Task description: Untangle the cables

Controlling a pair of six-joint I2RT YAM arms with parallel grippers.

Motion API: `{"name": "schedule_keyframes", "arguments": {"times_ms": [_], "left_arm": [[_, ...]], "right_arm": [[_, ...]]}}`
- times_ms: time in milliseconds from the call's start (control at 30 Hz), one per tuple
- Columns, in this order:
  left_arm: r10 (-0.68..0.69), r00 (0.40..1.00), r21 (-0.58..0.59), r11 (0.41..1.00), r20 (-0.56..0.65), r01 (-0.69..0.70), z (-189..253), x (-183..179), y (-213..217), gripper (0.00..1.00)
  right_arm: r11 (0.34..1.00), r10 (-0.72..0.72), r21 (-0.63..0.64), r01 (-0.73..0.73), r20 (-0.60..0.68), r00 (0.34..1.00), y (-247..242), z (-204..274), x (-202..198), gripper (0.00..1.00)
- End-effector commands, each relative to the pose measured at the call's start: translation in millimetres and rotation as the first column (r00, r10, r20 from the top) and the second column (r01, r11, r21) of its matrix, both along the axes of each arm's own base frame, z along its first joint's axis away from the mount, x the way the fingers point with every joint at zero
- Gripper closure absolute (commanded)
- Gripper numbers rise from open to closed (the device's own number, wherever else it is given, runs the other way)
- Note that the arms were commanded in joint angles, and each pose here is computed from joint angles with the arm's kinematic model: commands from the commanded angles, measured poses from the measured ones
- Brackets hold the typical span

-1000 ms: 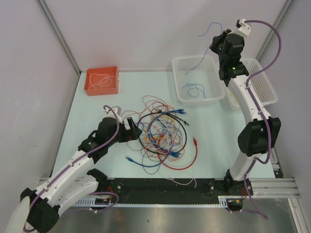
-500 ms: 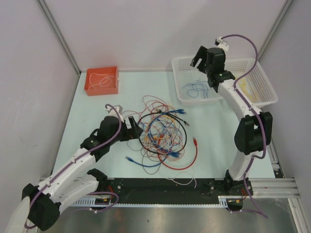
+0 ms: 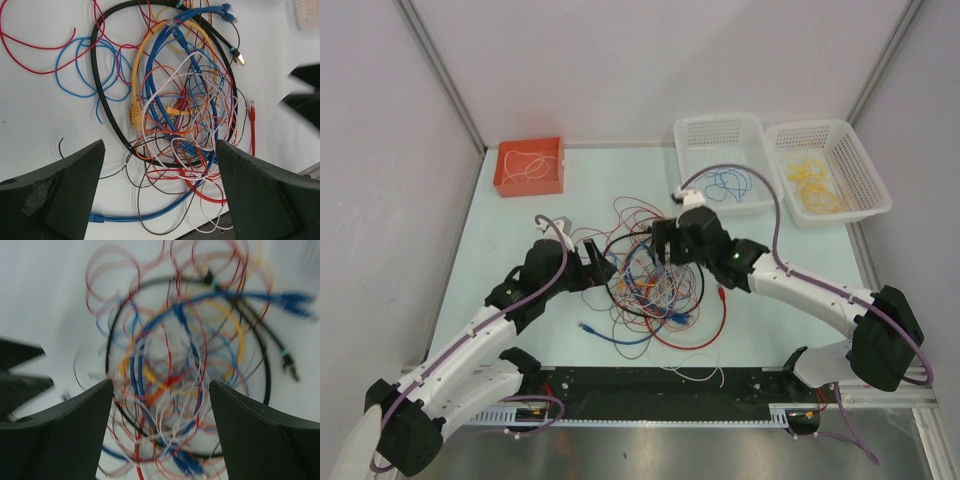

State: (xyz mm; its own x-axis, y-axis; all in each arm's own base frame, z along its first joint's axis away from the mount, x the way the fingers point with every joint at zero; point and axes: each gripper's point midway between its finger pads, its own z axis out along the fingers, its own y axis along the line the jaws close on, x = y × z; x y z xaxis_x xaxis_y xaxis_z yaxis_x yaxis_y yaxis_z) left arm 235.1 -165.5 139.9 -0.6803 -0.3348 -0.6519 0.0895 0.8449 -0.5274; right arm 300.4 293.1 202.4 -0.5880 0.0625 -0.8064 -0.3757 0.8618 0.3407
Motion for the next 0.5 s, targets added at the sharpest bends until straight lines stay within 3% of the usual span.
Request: {"name": "schedule_keyframes", "arguments": {"times_ms": [0,167,467], "left_arm": [[-0.046,0.999,-0.050,0.998,-0.011,0.045,-1,-3,-12,0.03],[-0.134,0.982,0.067,0.987,-0.130,0.143,-40,-14,-29,0.02],[-0.219,0.958,0.051,0.971,-0.183,0.232,-72,-19,-81,0.00]], "right_arm": [[0.995,0.028,-0.095,-0.036,-0.083,0.996,-3,-51,-47,0.18],[0.997,0.015,-0.080,-0.023,-0.101,0.995,-10,-60,-69,0.17],[0.998,-0.051,-0.024,0.050,-0.031,0.998,-41,-22,-79,0.18]]}}
